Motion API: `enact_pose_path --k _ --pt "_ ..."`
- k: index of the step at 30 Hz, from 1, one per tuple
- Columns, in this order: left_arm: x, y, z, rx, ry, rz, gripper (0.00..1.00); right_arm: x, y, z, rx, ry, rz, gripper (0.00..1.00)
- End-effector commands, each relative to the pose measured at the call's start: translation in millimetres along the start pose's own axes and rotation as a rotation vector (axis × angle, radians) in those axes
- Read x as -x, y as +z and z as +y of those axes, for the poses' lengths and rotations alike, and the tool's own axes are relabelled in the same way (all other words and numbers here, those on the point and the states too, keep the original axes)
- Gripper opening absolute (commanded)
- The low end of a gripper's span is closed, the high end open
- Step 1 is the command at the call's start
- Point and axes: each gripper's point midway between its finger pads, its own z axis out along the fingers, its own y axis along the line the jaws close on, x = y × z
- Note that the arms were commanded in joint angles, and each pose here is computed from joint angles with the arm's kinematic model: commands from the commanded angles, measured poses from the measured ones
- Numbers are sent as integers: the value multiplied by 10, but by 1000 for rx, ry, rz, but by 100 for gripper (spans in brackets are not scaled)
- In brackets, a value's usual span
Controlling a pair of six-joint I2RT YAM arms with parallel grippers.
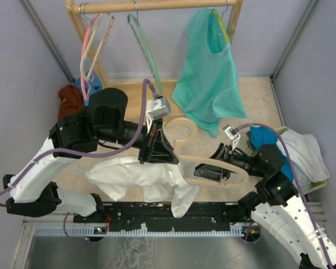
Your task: Place the t-shirt on the hanger
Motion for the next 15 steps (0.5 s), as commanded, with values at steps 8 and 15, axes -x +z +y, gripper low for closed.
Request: enact_pose_path --k 8,15 --pt "165 -45 -138 -58 54 -71 0 58 -23 108 3 -49 5 41" --pt "140 -40 -128 -56 46 -63 0 -6 12 -134 -74 -13 25 41"
